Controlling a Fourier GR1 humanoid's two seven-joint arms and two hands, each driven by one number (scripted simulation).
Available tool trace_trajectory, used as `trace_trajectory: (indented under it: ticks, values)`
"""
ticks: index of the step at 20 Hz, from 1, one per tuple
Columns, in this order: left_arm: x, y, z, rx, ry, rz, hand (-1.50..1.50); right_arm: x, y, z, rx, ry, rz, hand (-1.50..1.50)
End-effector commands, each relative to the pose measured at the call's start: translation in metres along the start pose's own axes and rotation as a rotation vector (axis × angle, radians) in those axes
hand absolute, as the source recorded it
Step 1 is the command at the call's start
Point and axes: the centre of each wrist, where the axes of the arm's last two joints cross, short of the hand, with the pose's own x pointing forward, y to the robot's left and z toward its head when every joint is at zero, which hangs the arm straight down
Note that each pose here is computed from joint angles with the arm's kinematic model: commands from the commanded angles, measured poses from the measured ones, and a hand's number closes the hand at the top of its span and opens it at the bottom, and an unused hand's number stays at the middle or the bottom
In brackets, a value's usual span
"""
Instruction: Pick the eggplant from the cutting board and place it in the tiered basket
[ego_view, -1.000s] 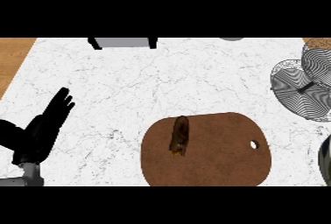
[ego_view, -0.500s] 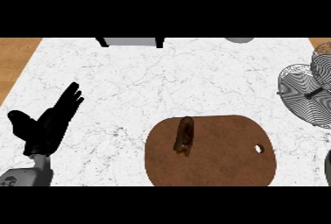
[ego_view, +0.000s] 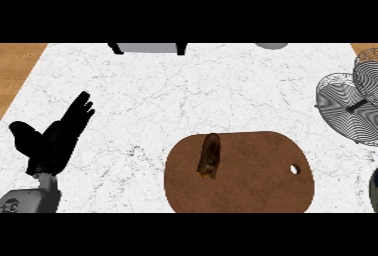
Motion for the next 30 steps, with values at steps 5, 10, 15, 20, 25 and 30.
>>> trace_trajectory:
  ticks: [5,10,15,20,25,30]
  values:
    - [-0.009,-0.006,0.01,-0.013,-0.002,-0.007,0.0,-0.014,0.023,-0.01,0.028,-0.029,0.025,1.5]
    - [-0.015,-0.009,0.009,-0.008,-0.007,0.013,0.0,-0.017,0.056,-0.024,-0.027,-0.019,0.038,1.5]
    - [-0.005,-0.006,0.008,-0.01,-0.02,-0.006,0.0,-0.018,0.072,-0.038,-0.183,-0.04,-0.065,1.5]
    - [-0.004,0.002,0.003,-0.014,-0.003,0.017,0.0,-0.003,0.081,-0.065,-0.151,-0.045,-0.086,-1.5]
    - [-0.014,0.014,0.017,-0.008,-0.007,0.007,0.0,0.001,0.09,-0.072,-0.168,-0.062,-0.09,-1.5]
    - [-0.001,-0.001,0.014,-0.007,0.001,-0.003,0.0,0.004,0.07,-0.073,-0.173,-0.03,-0.232,-1.5]
